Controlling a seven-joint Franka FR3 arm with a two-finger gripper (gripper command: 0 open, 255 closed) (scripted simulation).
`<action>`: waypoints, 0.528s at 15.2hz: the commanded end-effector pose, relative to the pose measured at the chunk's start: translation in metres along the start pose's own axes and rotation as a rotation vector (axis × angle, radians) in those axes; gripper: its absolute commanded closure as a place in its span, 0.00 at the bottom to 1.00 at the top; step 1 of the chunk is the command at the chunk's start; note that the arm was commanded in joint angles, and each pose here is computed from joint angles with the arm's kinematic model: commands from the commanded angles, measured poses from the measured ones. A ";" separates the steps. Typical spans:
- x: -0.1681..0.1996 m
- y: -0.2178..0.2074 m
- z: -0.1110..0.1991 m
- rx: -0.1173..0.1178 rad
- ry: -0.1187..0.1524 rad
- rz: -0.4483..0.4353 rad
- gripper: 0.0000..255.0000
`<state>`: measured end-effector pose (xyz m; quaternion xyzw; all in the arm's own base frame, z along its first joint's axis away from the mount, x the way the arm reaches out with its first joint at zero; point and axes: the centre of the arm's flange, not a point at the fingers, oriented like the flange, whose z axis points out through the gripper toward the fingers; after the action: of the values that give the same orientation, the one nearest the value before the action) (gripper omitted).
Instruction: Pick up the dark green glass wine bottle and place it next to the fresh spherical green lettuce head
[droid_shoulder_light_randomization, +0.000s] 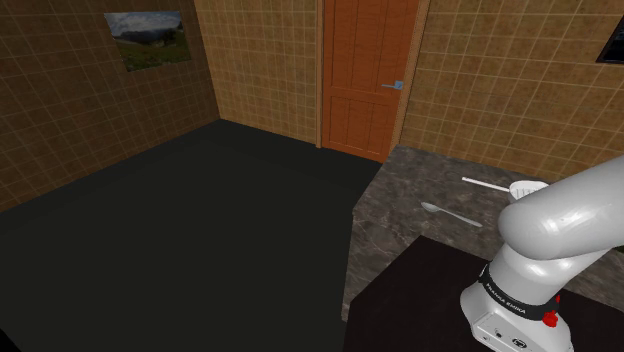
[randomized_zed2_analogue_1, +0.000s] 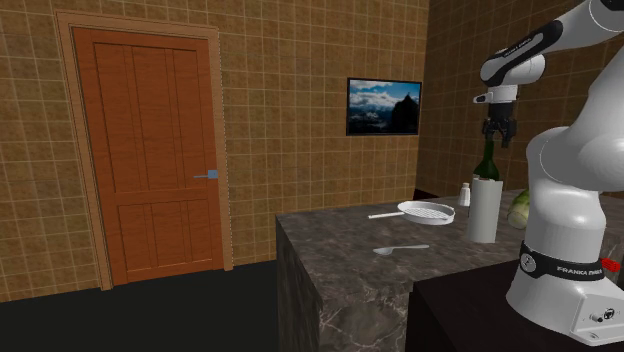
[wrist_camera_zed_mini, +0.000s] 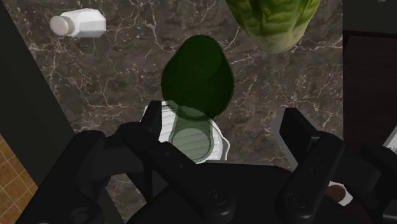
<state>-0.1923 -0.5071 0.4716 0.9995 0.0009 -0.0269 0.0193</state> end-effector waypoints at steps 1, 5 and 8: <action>0.000 0.000 -0.013 0.000 0.000 0.000 0.00; 0.000 0.000 -0.050 0.000 0.000 0.000 0.00; 0.000 0.000 -0.050 0.000 0.000 0.000 0.00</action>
<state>-0.1897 -0.5054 0.5207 0.9994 0.0009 -0.0270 0.0194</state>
